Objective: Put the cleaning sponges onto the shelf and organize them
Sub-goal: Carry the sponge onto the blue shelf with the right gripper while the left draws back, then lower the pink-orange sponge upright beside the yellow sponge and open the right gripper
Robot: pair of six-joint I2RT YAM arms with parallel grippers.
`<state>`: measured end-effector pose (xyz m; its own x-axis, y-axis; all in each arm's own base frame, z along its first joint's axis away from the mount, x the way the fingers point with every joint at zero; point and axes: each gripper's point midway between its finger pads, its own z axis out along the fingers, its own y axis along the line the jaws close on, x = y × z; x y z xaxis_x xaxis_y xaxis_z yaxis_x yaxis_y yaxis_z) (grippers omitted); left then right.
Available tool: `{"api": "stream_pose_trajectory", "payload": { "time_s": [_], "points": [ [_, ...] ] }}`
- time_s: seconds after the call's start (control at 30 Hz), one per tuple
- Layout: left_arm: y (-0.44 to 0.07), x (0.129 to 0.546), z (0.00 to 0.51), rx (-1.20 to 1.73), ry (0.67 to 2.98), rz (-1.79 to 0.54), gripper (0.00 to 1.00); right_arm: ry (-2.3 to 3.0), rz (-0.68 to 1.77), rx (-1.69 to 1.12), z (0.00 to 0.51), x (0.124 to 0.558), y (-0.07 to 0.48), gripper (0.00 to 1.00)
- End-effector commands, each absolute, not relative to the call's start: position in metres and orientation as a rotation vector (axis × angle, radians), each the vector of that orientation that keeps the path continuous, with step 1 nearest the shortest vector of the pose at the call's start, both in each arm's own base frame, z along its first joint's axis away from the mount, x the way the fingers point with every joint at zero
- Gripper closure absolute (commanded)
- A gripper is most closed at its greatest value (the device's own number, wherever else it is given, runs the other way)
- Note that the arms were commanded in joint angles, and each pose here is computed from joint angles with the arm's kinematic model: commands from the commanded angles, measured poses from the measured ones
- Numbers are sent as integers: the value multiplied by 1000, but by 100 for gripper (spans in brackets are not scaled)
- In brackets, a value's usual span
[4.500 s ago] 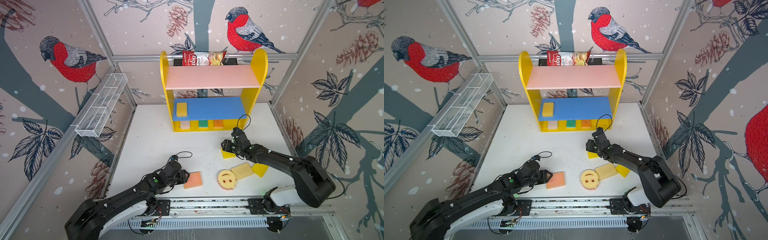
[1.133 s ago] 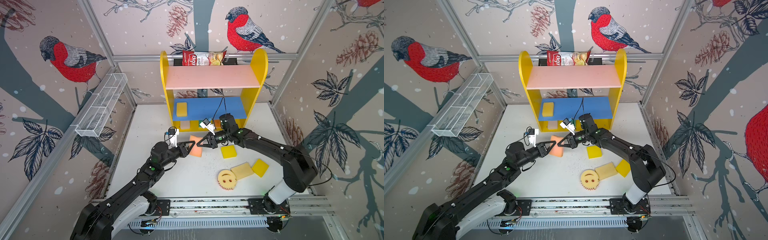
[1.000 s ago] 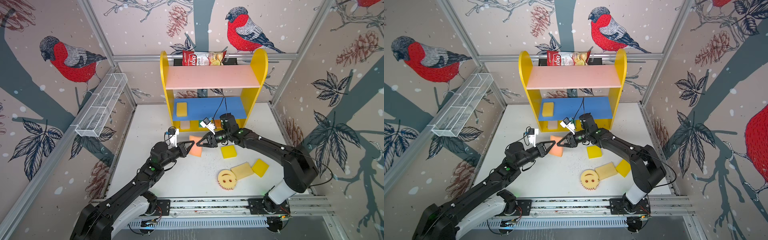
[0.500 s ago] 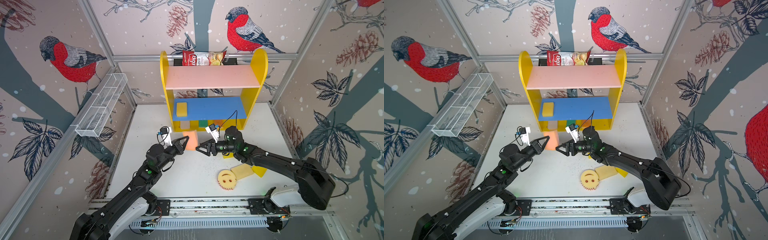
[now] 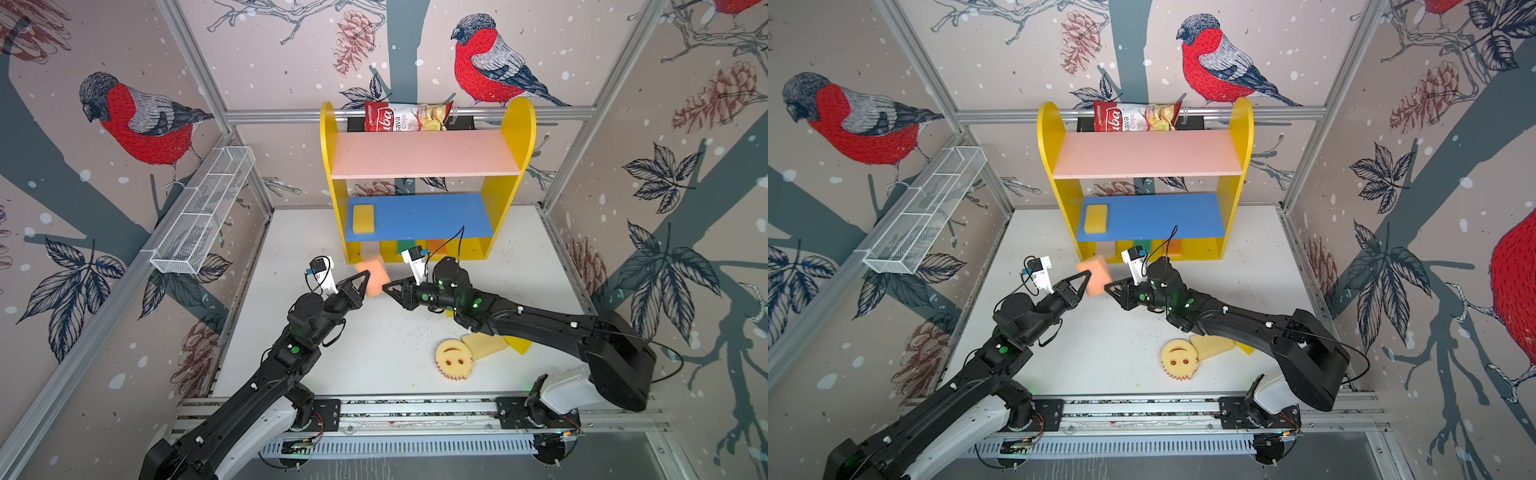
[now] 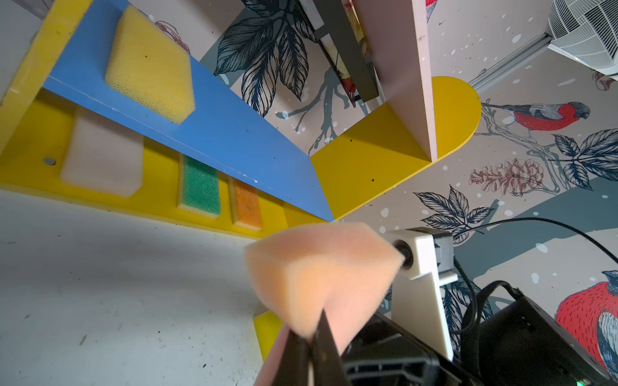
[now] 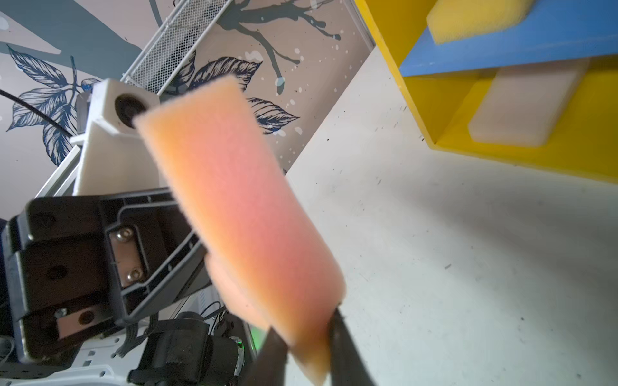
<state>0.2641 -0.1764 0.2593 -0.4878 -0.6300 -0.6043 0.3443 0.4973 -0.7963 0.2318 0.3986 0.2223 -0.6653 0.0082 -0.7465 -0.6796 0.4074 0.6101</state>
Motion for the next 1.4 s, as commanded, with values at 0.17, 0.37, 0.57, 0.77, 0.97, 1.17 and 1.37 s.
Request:
{"api": "stream_pose_trajectory", "payload": {
  "time_s": [0.17,0.37,0.57,0.77,0.97,1.17,1.37],
  "points": [
    [-148,256,257,-299,1728,-1042,16,2030,1074,-403,238,319,348,100],
    [-121,247,250,-359,1747,-900,13,2141,1004,-404,220,372,338,100],
    [-106,241,246,-392,1754,-836,13,2165,1051,-365,214,409,345,100],
    [-103,242,241,-402,1768,-810,13,2207,1095,-271,208,435,354,97],
    [-107,244,239,-395,1781,-816,12,2307,1082,-130,187,453,353,94],
    [-108,245,235,-396,1799,-808,13,2348,1056,-62,177,453,347,91],
    [-108,247,235,-395,1799,-801,13,2347,1046,-14,177,457,342,85]
  ]
}}
